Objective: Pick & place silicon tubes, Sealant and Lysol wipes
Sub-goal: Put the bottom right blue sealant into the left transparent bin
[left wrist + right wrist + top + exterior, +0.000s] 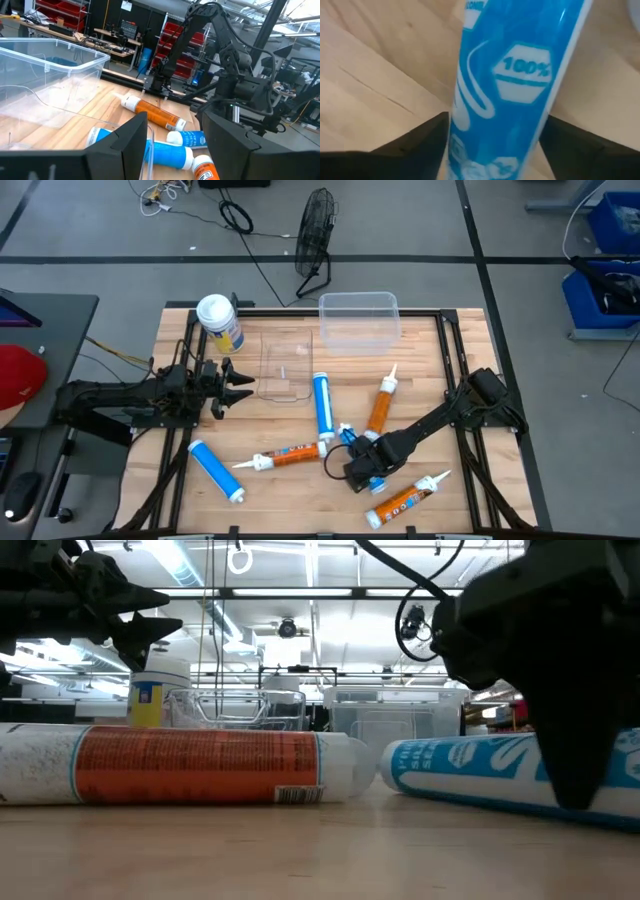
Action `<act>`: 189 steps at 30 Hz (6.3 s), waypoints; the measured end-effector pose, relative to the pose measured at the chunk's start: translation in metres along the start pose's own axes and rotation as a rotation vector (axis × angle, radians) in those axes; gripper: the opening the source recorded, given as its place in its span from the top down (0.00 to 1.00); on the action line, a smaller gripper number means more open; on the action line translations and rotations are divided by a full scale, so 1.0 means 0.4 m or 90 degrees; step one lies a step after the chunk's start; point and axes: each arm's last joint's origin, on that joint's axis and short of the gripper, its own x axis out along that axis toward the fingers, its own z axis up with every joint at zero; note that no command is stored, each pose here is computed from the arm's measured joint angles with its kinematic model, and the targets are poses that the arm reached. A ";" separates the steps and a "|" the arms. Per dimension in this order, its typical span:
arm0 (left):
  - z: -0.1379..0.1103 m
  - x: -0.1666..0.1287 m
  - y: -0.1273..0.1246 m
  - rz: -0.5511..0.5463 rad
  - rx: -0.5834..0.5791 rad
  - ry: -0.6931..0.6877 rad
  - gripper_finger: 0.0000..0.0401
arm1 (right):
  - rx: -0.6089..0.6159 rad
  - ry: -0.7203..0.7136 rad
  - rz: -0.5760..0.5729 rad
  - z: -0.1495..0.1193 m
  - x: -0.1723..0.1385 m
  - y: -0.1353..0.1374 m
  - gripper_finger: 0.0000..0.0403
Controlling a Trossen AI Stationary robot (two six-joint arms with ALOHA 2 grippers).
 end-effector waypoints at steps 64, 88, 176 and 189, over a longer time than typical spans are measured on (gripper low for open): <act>0.086 -0.021 -0.046 -0.145 0.092 -0.232 0.12 | -0.437 -0.800 0.013 0.340 -0.333 0.186 0.50; 0.223 0.080 -0.083 -0.088 0.162 -0.224 0.12 | -0.468 -0.808 0.194 0.465 -0.376 0.146 0.50; 0.237 0.279 0.117 0.313 0.290 -0.045 0.47 | -0.217 -0.596 -0.172 0.287 -0.191 -0.025 0.99; 0.172 0.318 0.205 0.400 0.252 0.013 0.47 | -0.178 -0.591 -0.172 0.297 -0.164 -0.050 1.00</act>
